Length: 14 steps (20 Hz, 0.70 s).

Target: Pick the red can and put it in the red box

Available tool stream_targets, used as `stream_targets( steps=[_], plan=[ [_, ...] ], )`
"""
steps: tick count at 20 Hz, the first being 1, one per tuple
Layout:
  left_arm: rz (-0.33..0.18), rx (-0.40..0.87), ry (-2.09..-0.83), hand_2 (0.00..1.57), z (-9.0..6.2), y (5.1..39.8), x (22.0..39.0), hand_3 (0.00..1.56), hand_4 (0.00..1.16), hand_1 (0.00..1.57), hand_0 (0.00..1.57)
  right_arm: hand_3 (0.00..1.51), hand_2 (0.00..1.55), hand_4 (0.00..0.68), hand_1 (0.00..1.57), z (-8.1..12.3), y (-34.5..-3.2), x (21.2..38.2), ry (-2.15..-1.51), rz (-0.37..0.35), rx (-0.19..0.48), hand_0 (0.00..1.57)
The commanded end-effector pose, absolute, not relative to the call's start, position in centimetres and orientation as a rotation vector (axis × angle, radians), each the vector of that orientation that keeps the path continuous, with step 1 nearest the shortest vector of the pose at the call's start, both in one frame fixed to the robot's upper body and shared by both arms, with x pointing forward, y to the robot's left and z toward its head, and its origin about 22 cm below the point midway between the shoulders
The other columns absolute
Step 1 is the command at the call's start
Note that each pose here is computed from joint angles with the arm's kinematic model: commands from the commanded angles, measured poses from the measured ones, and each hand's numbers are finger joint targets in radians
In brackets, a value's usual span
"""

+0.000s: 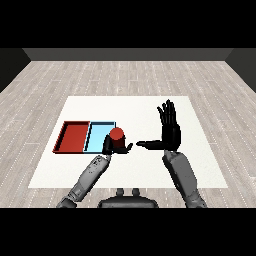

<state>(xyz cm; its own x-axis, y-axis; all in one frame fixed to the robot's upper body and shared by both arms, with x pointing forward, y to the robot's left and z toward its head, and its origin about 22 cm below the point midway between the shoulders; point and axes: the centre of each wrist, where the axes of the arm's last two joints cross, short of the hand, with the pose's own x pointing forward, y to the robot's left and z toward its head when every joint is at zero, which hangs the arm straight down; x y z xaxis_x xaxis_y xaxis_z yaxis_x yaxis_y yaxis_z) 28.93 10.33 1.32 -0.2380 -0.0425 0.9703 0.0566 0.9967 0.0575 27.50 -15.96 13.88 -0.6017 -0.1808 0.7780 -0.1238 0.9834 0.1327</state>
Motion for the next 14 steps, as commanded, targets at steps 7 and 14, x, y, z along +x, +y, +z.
stream_targets(
  steps=[7, 14],
  plan=[
    [-0.106, 0.178, -1.874, 1.56, 5.0, 17.7, 28.9, 1.46, 1.11, 1.57, 1.57, 0.00, 0.00, 0.000, 0.00, 9.6, -25.2, 27.2, -2.158, -0.173, 0.069, 0.00],
    [-0.149, 0.384, -1.856, 1.55, 8.1, 22.3, 32.3, 1.42, 1.14, 1.57, 1.57, 0.00, 0.00, 0.000, 0.00, 2.7, -26.4, 24.3, -1.999, -0.131, -0.025, 0.00]
  ],
)
